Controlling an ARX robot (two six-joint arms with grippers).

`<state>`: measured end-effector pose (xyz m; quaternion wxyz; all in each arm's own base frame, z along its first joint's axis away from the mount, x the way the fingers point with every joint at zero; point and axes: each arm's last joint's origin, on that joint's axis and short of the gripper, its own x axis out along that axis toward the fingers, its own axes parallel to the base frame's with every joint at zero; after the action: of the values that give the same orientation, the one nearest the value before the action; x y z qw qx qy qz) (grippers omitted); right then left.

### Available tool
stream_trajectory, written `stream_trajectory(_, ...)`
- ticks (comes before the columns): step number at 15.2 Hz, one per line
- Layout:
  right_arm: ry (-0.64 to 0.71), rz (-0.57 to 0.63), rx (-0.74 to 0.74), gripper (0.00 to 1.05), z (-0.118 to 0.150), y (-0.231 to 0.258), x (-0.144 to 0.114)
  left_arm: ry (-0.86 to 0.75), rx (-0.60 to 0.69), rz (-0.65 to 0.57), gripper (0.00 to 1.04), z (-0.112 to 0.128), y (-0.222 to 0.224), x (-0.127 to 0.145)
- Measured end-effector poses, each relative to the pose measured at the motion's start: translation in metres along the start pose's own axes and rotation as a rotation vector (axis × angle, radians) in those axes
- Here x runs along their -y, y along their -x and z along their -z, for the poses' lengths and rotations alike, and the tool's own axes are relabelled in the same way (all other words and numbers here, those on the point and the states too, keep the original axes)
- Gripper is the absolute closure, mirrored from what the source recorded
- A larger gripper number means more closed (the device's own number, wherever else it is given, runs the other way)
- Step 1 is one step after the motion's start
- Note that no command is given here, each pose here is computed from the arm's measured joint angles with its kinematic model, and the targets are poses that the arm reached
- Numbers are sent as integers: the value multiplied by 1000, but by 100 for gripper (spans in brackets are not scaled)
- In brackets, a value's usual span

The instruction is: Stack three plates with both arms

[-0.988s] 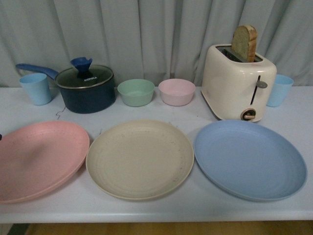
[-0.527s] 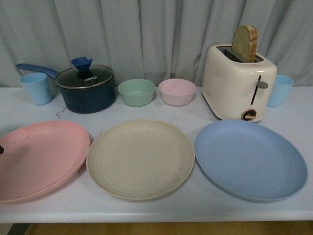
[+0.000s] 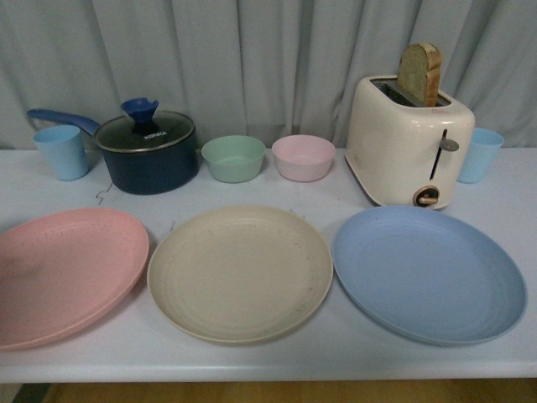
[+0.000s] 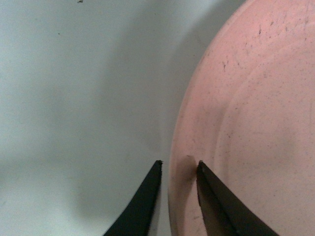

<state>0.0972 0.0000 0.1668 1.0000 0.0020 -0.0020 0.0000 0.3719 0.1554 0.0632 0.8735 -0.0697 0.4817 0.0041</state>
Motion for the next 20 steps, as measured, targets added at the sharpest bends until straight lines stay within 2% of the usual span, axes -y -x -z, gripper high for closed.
stream_trajectory(1,0,0,0,6,0,0,0,22,9,9,94,-1,2,-2)
stream_trajectory(3,0,0,0,6,0,0,0,75,34,37,102,-3,12,-5)
stream_trajectory(9,0,0,0,6,0,0,0,175,124,-93,102,-26,87,7)
stream_trajectory(11,0,0,0,6,0,0,0,179,192,-104,102,-42,115,41)
stream_trajectory(13,0,0,0,6,0,0,0,156,200,-57,102,-44,123,86)
stream_trajectory(17,0,0,0,6,0,0,0,37,162,48,102,-37,109,180)
stream_trajectory(19,0,0,0,6,0,0,0,-16,101,83,102,-30,86,211)
stream_trajectory(20,0,0,0,6,0,0,0,-19,79,78,102,-28,76,216)
